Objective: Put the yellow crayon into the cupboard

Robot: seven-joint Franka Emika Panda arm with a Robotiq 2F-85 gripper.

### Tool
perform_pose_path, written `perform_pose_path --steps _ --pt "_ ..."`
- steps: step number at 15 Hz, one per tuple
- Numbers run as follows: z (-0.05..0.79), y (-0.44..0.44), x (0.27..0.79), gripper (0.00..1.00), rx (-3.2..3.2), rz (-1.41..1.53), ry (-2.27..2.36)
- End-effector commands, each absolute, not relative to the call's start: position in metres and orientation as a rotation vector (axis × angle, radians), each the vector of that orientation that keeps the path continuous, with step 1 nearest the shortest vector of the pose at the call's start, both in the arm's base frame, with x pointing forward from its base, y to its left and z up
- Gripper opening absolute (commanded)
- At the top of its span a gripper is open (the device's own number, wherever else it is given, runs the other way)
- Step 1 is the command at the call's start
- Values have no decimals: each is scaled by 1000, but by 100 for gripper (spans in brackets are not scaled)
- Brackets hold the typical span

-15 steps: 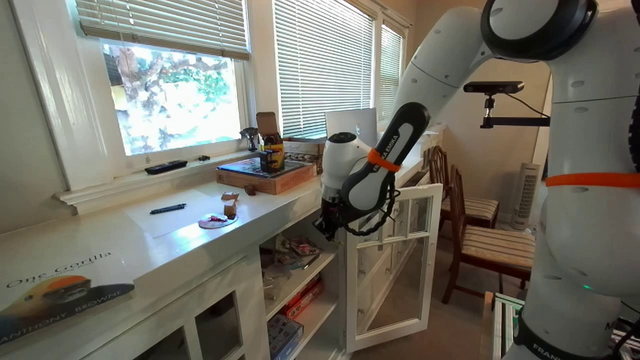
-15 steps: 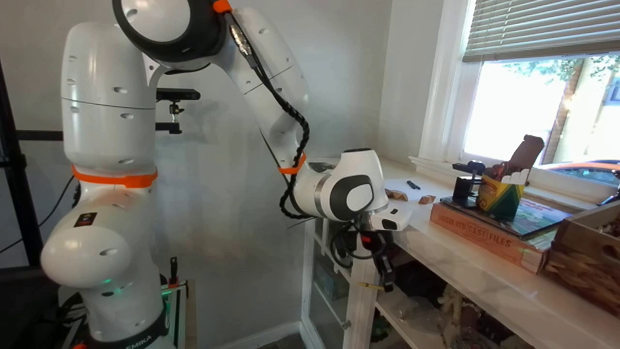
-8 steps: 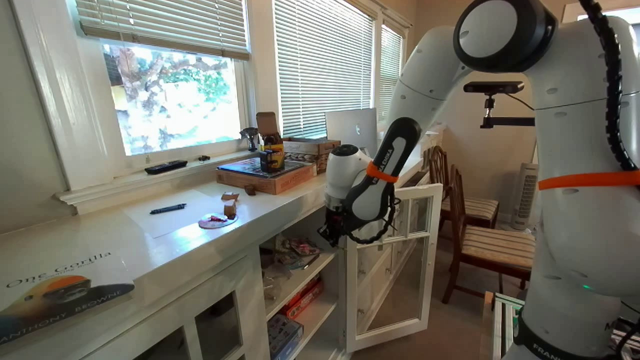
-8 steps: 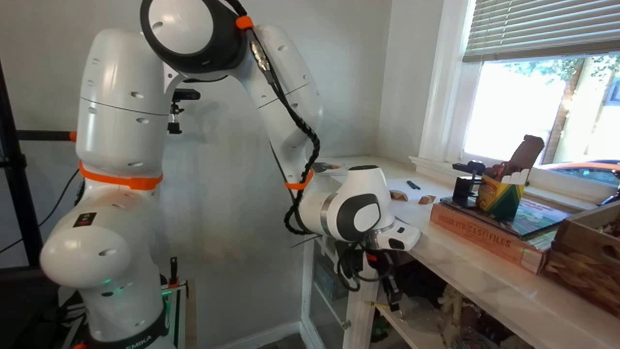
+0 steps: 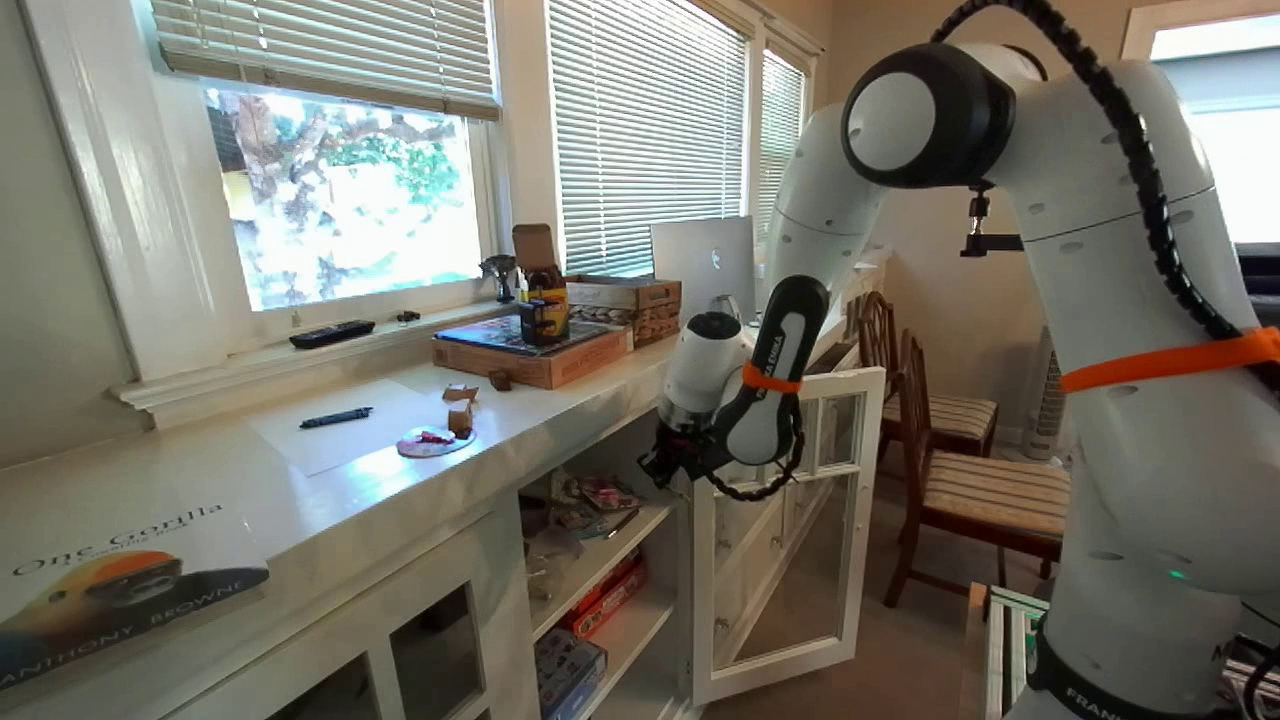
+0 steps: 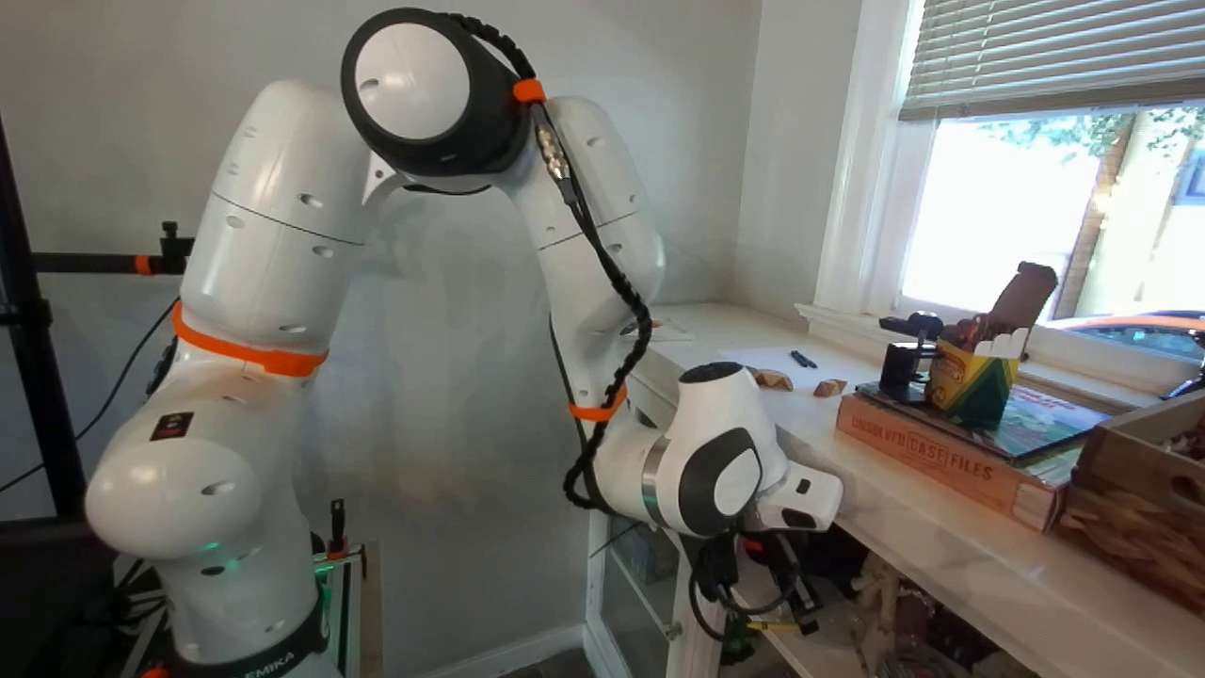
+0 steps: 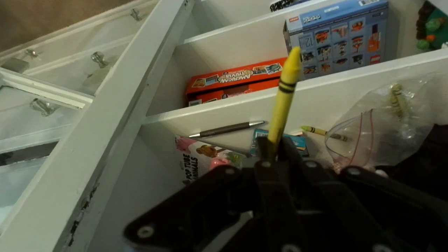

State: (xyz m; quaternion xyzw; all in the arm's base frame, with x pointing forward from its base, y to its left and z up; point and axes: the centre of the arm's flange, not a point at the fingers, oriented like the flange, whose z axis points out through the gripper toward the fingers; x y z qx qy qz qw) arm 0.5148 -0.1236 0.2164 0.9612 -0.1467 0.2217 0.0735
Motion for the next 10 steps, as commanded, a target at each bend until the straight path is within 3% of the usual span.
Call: perform_pose_path --steps 1,10 --pt "190 -123 520 3 2876 741 -522" --pt "146 -109 521 3 2984 947 -961"
